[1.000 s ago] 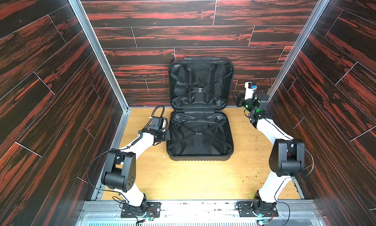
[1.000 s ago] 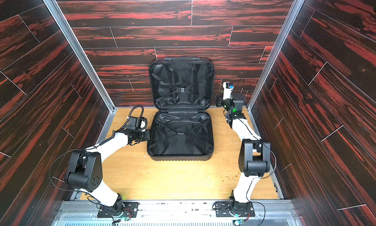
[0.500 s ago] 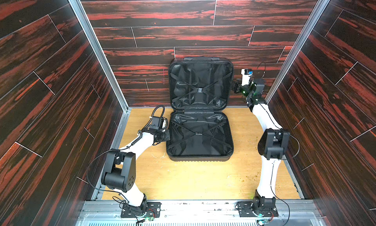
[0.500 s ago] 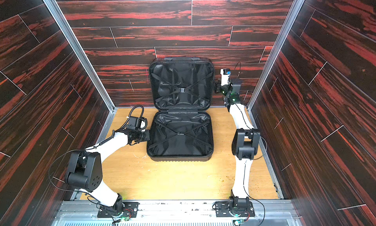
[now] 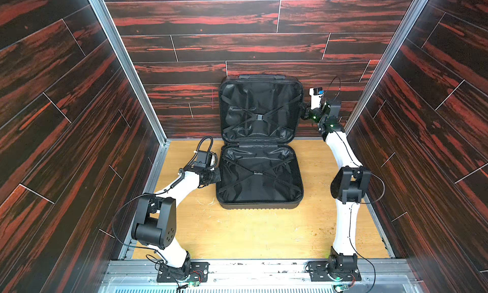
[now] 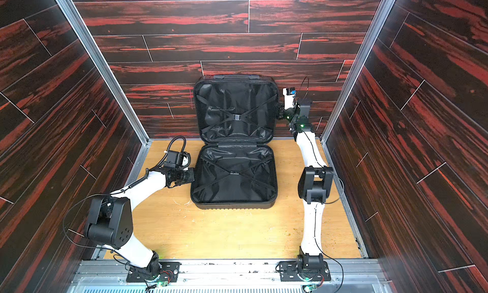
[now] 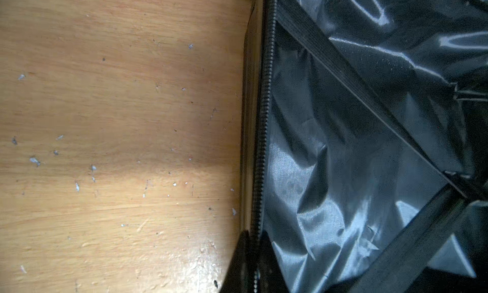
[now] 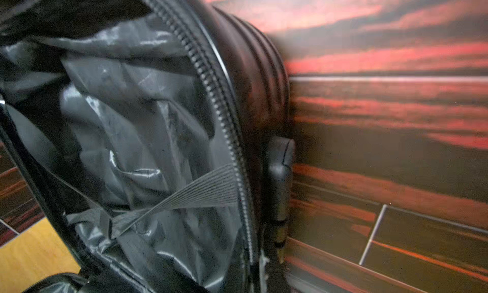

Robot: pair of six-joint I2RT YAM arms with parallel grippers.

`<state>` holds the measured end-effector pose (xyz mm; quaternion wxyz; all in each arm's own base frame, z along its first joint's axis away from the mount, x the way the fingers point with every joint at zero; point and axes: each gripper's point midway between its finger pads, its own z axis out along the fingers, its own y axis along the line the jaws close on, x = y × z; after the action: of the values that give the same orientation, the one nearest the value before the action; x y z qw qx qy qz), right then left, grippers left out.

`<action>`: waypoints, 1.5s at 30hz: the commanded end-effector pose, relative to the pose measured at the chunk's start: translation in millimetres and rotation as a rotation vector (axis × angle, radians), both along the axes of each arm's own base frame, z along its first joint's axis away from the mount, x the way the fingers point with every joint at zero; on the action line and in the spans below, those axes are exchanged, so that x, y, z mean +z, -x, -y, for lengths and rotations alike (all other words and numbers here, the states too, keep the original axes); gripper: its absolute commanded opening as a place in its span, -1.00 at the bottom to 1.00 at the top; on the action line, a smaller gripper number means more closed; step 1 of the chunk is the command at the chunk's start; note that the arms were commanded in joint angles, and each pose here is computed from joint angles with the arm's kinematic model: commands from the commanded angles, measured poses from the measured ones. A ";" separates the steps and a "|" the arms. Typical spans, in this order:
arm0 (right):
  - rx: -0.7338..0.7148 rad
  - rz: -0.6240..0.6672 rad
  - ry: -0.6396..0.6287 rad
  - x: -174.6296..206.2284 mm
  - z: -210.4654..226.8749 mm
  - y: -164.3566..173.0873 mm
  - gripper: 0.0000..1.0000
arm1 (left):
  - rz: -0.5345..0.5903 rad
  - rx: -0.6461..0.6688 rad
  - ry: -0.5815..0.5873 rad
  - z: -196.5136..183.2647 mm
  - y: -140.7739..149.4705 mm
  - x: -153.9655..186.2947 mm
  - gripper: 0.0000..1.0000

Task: Close the suitcase zippers
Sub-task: Close the suitcase at the center of the board.

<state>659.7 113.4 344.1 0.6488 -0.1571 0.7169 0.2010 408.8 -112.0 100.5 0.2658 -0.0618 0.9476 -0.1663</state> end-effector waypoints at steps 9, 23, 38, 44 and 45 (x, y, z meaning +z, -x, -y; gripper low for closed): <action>0.176 0.030 0.000 8.1 -52.1 126.7 -1.00 | 0.078 0.067 0.046 -3.7 -1.3 9.8 -1.00; 0.078 -0.101 -0.017 -60.5 -44.7 247.8 -0.96 | 0.147 0.053 -0.003 -18.3 37.2 22.8 -0.95; -0.043 -0.213 -0.021 -103.6 -21.4 305.7 -0.49 | 0.216 0.289 -0.114 -78.2 123.4 47.0 0.21; -0.271 -0.258 0.025 -123.5 18.0 304.6 -0.04 | 0.215 0.499 -0.089 -103.8 148.2 62.7 0.41; -0.309 -0.269 0.031 -128.6 24.5 304.5 -0.03 | 0.218 0.524 -0.064 -104.1 149.0 65.9 0.41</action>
<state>355.8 113.4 227.7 0.5709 -0.0748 0.8017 0.1606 271.0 -21.9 161.1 0.4056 -0.2091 0.8864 -0.0777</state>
